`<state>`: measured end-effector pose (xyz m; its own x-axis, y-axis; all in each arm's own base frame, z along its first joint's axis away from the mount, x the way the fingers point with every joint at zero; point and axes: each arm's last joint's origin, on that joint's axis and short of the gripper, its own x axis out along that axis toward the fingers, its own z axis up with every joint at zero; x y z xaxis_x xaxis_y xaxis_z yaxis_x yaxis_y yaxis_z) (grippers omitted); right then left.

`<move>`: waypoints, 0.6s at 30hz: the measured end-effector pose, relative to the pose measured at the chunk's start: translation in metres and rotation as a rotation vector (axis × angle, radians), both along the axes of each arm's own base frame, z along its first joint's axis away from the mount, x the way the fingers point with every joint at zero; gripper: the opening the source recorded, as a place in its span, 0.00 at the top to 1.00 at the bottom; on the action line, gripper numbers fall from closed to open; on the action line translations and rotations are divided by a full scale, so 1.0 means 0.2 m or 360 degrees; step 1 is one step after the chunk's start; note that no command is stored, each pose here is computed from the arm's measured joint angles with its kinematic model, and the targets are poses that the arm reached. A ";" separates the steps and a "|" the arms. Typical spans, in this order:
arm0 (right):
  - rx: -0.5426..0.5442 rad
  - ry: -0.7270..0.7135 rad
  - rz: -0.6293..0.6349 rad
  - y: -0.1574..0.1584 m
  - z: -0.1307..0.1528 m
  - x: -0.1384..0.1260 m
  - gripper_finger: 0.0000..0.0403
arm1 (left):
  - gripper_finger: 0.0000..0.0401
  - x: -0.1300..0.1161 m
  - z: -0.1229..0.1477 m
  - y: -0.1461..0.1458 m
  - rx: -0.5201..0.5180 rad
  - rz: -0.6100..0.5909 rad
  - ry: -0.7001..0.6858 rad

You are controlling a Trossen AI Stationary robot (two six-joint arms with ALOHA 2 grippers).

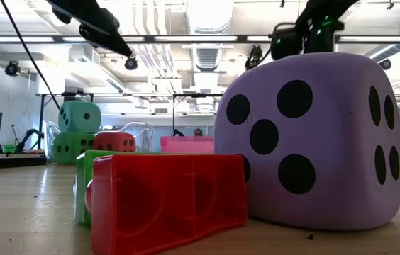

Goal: Pick & Place Toys
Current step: Put the small light blue game piece into the white bin

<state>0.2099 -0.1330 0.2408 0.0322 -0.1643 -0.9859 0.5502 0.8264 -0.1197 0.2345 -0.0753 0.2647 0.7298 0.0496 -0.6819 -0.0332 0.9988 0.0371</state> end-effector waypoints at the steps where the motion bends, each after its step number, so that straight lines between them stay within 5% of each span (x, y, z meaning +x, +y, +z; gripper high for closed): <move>1: -0.0028 0.0013 -0.0007 0.03 0.02 -0.01 0.14 | 0.14 0.00 -0.01 0.00 0.0006 -0.0010 0.0012; 11: -0.0151 -0.0265 0.0055 0.33 0.19 -0.01 0.14 | 0.14 -0.03 -0.21 -0.01 0.0118 -0.0134 0.0073; 18: -0.0150 -0.0471 0.0203 0.51 0.22 0.06 0.14 | 0.14 0.03 -0.35 -0.05 0.0158 -0.0430 0.0229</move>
